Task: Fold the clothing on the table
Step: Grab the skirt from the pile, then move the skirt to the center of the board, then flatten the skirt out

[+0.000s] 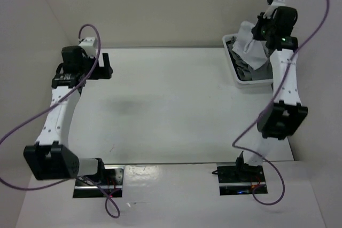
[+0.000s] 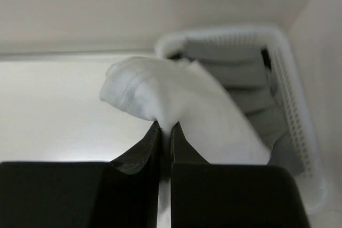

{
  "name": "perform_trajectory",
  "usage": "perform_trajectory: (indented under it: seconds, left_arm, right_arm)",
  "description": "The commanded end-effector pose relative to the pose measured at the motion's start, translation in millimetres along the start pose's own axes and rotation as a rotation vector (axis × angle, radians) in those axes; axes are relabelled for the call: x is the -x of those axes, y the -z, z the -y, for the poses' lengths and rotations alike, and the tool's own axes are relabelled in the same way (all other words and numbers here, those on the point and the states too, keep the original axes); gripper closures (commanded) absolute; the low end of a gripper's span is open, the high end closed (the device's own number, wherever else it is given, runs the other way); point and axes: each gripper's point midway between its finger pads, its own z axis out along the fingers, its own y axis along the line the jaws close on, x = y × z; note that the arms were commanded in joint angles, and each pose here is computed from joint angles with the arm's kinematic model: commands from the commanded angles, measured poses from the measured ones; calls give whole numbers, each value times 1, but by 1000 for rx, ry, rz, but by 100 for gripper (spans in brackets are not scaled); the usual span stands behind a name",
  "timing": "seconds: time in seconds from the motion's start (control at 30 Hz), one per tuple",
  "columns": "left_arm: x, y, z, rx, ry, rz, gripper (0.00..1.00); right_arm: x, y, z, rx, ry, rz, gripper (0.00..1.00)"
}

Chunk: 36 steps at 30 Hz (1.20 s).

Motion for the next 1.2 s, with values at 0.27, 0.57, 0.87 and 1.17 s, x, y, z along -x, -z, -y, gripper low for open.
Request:
perform_trajectory:
  seconds: [0.27, 0.57, 0.87, 1.17]
  left_arm:
    - [52, 171, 47, -96, -143, 436, 0]
    - [15, 175, 54, -132, -155, 408, 0]
    - [-35, 102, 63, -283, -175, 67, 0]
    - [-55, 66, 52, -250, -159, -55, 0]
  right_arm:
    - [-7, 209, -203, 554, 263, 130, 100]
    - [-94, 166, -209, 600, 306, -50, 52]
    - [-129, 107, -179, 327, 389, -100, 13]
    - [-239, 109, -251, 432, 727, -318, 14]
